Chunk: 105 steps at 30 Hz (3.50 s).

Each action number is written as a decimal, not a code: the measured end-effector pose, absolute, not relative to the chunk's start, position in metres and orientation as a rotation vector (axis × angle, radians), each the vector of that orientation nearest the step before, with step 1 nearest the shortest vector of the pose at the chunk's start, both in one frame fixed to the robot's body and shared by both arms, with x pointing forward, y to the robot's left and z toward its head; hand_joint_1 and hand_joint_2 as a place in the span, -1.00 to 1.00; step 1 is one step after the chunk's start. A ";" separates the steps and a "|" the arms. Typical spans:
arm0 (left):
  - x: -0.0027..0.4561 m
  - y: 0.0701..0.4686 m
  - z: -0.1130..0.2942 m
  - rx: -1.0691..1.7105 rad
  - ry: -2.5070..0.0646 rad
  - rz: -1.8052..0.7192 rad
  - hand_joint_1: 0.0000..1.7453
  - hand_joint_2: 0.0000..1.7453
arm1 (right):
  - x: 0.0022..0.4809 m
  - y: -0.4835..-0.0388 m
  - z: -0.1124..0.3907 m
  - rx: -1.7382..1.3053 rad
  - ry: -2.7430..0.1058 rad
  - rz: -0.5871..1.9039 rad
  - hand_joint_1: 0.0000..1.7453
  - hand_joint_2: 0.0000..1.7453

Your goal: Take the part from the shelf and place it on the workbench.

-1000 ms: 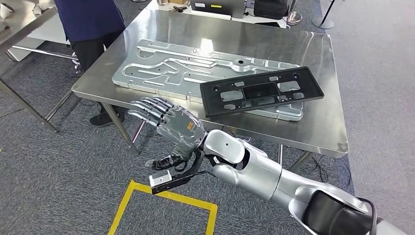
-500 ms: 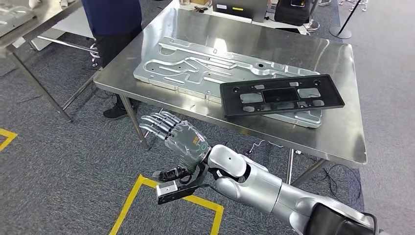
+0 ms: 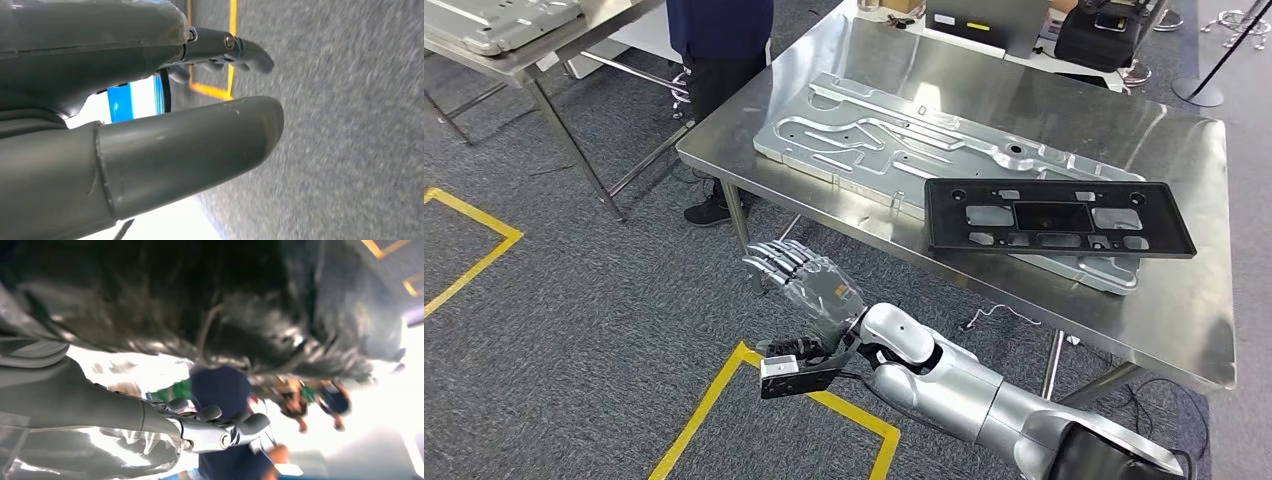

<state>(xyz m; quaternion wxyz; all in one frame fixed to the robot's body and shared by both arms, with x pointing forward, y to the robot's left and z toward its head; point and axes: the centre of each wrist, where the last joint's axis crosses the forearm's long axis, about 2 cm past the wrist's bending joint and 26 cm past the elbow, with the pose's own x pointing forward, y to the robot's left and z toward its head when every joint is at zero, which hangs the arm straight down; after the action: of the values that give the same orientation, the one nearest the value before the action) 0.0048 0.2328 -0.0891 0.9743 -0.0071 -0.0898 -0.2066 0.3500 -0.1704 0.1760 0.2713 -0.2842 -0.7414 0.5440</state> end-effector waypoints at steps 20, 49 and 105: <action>0.007 0.234 -0.092 0.008 -0.204 -0.332 -1.00 -1.00 | 0.228 -0.293 -0.048 -0.479 -0.852 1.001 -1.00 -1.00; 0.014 0.232 -0.101 0.083 -0.252 -0.432 -1.00 1.00 | 0.060 -0.273 -0.109 -0.020 -0.254 0.334 -1.00 1.00; 0.013 0.242 -0.111 0.084 -0.232 -0.292 -1.00 -0.50 | 0.059 -0.278 -0.109 -0.034 -0.281 0.351 -1.00 -1.00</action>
<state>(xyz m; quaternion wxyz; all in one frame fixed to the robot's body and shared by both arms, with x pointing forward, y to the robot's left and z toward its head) 0.0131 0.2420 -0.1114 0.9818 0.0418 -0.1151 -0.1453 0.0594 -0.2779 -0.1093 0.9746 -0.0168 -0.1394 0.1742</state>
